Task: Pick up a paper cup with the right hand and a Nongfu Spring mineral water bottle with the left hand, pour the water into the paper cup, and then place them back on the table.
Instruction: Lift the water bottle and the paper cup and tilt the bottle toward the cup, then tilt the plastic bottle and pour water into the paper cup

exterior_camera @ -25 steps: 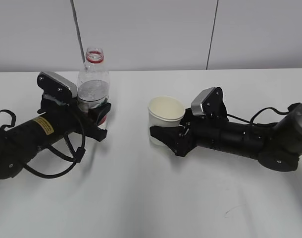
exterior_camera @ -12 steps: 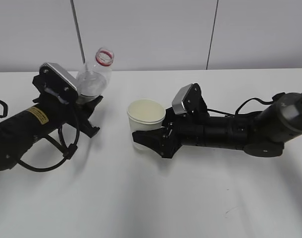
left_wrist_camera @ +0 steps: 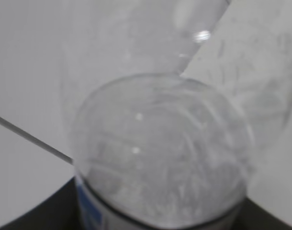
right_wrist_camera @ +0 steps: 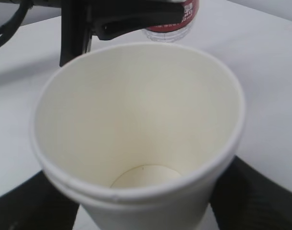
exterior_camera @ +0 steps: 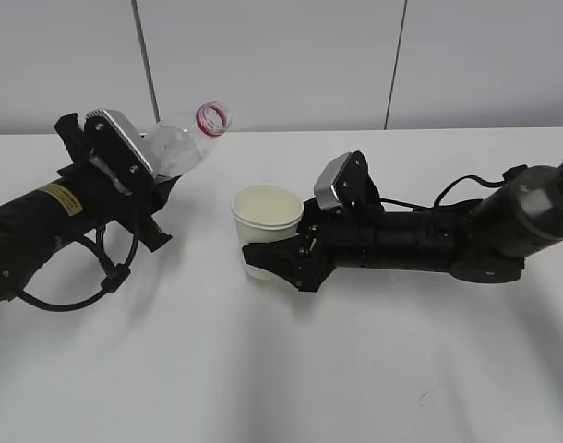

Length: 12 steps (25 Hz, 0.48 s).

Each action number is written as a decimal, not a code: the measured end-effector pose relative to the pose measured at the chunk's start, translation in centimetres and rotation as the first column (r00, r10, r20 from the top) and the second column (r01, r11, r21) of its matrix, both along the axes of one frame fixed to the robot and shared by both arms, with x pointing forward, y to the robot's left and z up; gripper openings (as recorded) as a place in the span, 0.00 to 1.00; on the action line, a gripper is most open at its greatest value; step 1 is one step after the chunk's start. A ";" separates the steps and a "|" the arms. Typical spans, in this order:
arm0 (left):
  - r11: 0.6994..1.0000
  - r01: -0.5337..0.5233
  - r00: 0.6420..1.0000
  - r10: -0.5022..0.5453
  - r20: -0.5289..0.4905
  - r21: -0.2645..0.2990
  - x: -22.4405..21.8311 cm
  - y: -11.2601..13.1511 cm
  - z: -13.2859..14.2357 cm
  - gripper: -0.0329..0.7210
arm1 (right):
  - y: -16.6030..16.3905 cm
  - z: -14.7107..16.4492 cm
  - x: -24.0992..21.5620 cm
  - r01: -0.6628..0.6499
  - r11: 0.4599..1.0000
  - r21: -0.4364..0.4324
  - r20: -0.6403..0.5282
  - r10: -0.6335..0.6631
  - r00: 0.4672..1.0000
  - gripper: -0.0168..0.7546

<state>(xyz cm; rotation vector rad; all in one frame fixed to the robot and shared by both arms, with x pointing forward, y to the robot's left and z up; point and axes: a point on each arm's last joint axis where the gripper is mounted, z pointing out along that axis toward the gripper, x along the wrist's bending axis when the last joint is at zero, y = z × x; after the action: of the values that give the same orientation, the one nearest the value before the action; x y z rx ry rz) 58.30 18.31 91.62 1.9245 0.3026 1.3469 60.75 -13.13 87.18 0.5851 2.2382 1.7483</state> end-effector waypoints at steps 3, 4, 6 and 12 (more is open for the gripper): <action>0.999 0.003 1.000 -0.003 0.007 0.050 0.0 0.1 -0.1 0.53 | 0.0 0.0 0.0 -0.001 1.000 -0.003 0.000 0.001 1.000 0.75; 0.997 0.006 1.000 -0.007 0.009 0.072 0.0 0.1 -0.1 0.53 | 0.0 0.0 0.0 -0.001 1.000 -0.003 0.000 0.001 1.000 0.75; 0.993 0.011 1.000 -0.013 0.015 0.114 0.0 0.1 -0.2 0.53 | 0.0 0.0 0.0 -0.001 1.000 -0.003 0.000 0.001 1.000 0.75; 0.975 0.007 0.998 -0.021 0.061 0.223 0.0 0.3 -0.3 0.53 | 0.0 0.0 0.0 -0.001 1.000 -0.003 0.000 0.001 1.000 0.75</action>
<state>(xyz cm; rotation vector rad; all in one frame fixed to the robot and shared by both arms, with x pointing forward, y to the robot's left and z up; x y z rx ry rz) 58.34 18.57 91.36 2.0565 0.1104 1.4815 60.74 -13.14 87.16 0.5834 2.2412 1.7458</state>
